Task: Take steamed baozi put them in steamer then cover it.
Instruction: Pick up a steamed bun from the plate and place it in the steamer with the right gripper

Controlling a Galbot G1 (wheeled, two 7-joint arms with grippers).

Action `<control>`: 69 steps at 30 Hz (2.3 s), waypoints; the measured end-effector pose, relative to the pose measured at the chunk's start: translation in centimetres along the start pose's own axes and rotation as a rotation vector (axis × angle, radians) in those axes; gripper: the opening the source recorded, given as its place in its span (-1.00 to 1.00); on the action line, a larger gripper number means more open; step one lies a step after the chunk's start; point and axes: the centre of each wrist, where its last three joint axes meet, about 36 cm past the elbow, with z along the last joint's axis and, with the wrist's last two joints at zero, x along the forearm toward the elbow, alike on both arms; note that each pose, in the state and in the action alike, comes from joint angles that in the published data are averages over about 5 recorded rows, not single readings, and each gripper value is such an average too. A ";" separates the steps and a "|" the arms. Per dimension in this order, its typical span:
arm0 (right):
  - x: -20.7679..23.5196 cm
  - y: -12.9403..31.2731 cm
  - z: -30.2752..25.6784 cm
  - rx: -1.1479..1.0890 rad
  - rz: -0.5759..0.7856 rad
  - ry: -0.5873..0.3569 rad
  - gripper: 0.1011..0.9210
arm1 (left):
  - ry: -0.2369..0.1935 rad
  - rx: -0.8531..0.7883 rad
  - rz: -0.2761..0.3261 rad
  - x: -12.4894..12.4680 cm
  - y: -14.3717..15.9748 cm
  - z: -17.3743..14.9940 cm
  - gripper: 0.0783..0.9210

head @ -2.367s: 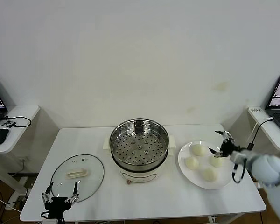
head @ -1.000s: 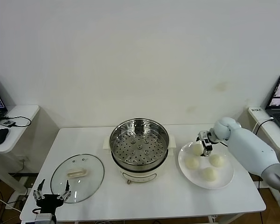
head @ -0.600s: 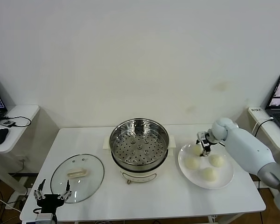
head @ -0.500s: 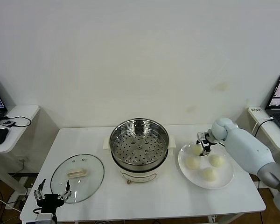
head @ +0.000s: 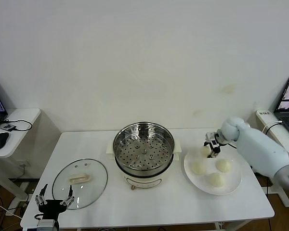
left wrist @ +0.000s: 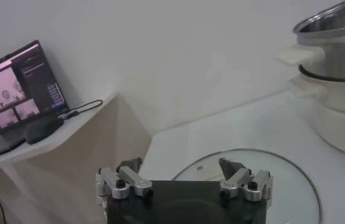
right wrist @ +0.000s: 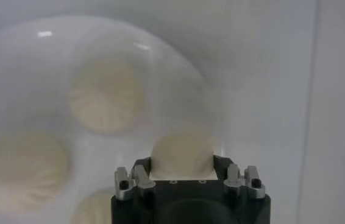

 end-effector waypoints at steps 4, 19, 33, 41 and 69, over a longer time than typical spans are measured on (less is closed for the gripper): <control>3.8 -2.1 -1.4 0.026 0.041 -0.033 0.31 | -0.007 0.003 0.008 -0.1 -0.1 -0.2 0.77; 10.1 -8.9 -15.1 0.272 0.108 -0.166 0.31 | -0.012 0.003 0.005 -0.8 0.7 -0.5 0.77; 5.2 -9.4 -26.3 0.639 0.042 -0.180 0.34 | -0.015 0.000 -0.010 -1.3 1.7 -0.7 0.77; 2.2 -9.1 -28.8 0.832 0.031 -0.176 0.35 | -0.016 0.005 -0.017 -1.5 1.9 -0.7 0.77; -0.4 -9.7 -29.8 1.004 0.008 -0.207 0.76 | -0.021 0.012 -0.028 -1.3 2.2 -1.0 0.77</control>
